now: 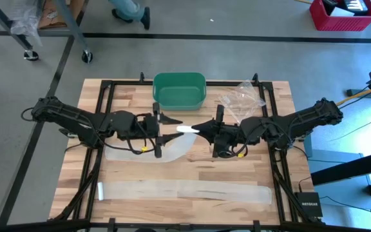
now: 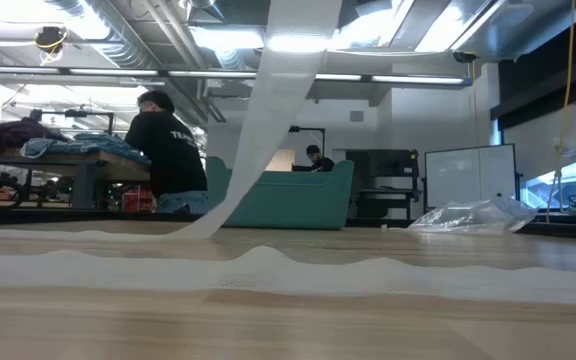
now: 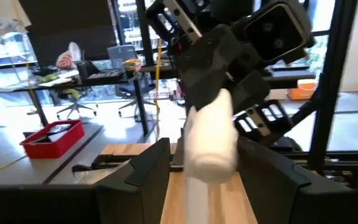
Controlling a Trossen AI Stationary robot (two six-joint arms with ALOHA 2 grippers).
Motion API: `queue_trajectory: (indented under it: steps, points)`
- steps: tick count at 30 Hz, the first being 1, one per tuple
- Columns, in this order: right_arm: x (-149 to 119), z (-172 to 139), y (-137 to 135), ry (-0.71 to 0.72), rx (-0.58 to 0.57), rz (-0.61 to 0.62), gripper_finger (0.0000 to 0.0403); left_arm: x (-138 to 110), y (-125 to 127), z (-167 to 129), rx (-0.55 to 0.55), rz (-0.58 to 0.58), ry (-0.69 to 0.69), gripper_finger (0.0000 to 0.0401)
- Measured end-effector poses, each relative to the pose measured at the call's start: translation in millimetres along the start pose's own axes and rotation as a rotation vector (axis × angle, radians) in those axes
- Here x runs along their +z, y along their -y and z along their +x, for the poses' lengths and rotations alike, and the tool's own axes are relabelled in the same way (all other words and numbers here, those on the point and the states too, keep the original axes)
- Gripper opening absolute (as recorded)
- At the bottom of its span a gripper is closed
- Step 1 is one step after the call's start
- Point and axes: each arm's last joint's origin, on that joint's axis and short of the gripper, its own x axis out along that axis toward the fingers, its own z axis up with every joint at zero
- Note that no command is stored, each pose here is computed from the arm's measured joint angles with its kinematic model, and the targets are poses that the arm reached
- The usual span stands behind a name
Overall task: Roll bandage
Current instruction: Roll the top white bandage
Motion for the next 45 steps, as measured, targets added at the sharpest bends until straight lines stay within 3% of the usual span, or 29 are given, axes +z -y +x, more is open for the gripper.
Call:
queue_trajectory:
  steps: [4,13,18,25,29,32,37,45]
  points:
    - [0.0,0.0,0.0,0.0,0.0,0.001,0.0043,0.0,1.2,0.0,-0.037,-0.004,0.003,0.0162]
    - [0.0,0.0,-0.1,0.0,0.001,0.003,0.0044,1.1,1.6,0.1,-0.052,0.016,0.016,0.0073]
    - [0.3,0.0,0.4,0.004,-0.004,0.117,0.0048,1.5,1.6,0.1,-0.051,0.122,0.023,0.0036]
    - [7.2,-14.1,4.7,0.02,-0.017,0.453,0.0122,2.4,6.2,-1.8,-0.024,0.533,0.031,0.0041]
    - [9.3,-39.6,10.4,0.001,0.018,0.57,0.0167,2.7,10.0,-4.7,0.076,0.839,-0.019,0.0046]
    - [5.3,-60.9,16.1,-0.021,0.074,0.611,0.0187,7.8,12.5,-3.9,0.194,0.955,-0.021,0.0043]
    - [-7.7,-87.7,24.6,-0.077,0.113,0.667,0.0197,34.4,16.5,-1.2,0.294,0.941,0.024,0.0039]
    - [-27.3,-106.9,19.0,-0.079,0.101,0.659,0.0198,118.2,4.3,6.2,0.396,0.938,0.021,0.0038]
